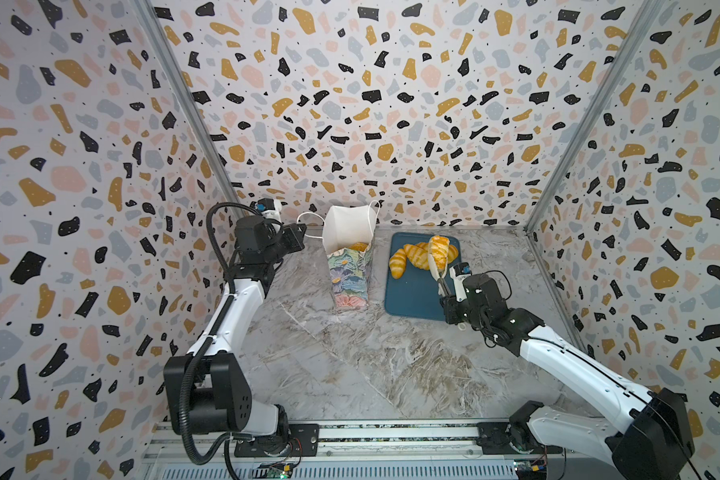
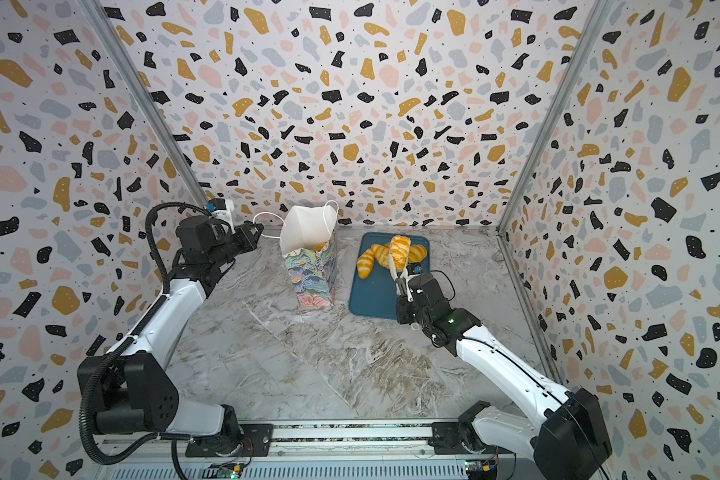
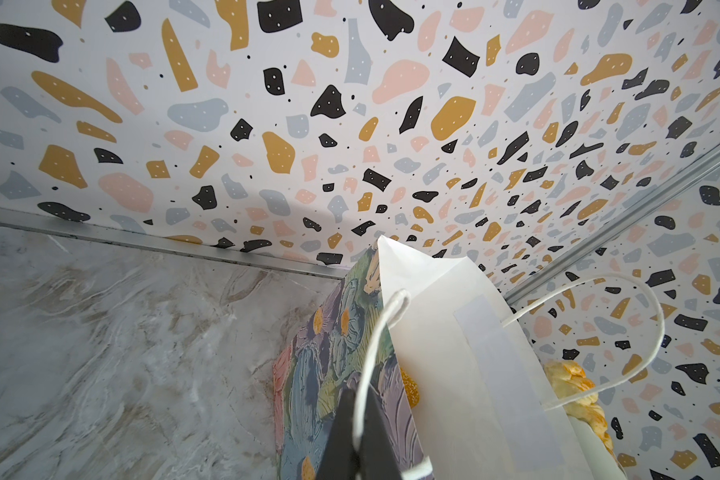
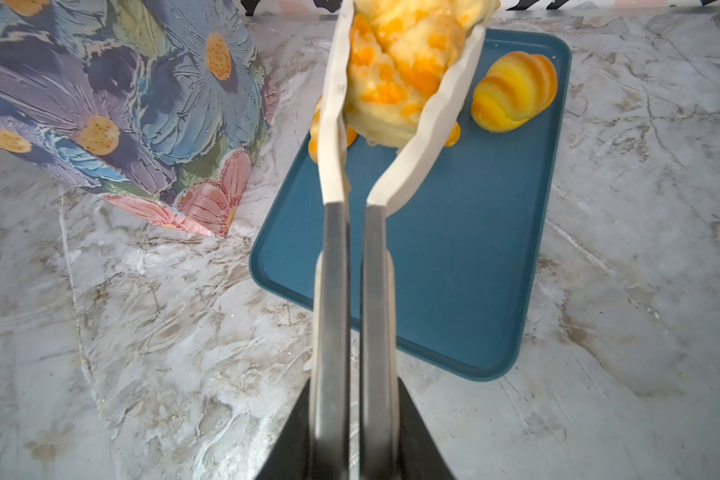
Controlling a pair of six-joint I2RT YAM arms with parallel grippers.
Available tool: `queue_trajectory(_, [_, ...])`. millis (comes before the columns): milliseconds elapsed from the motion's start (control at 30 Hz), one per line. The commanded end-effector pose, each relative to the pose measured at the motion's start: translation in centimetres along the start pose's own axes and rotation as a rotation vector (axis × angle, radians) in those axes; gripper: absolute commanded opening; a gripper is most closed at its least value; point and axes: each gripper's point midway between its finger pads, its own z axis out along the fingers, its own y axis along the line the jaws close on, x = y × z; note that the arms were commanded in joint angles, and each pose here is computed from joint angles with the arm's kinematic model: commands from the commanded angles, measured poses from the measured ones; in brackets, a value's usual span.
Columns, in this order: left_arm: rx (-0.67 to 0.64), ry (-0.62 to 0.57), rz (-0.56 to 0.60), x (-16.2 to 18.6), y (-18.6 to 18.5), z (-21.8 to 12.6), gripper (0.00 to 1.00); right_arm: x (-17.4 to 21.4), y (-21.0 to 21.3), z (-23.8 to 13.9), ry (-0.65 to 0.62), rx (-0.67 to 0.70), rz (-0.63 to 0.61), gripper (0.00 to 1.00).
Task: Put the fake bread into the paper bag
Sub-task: 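Close the tongs on the braided cheese bun and lift it, then carry the braided cheese bun with the right gripper over the bag's opening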
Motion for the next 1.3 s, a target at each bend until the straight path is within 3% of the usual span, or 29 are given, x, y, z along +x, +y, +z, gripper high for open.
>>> queue_trajectory(0, [0.019,-0.038,0.041,-0.9,-0.9,-0.7,0.00,-2.9,1.2,-2.0,-0.102,-0.051,0.018,0.25])
queue_trajectory(467, [0.039,-0.044,0.053,-1.0,-1.9,-1.0,0.00,-8.9,5.5,-4.0,-0.236,-0.189,-0.098,0.25])
queue_trajectory(1267, [0.022,-0.033,0.051,-0.7,-1.4,-0.7,0.00,-12.7,11.2,-7.6,-0.371,-0.271,-0.082,0.26])
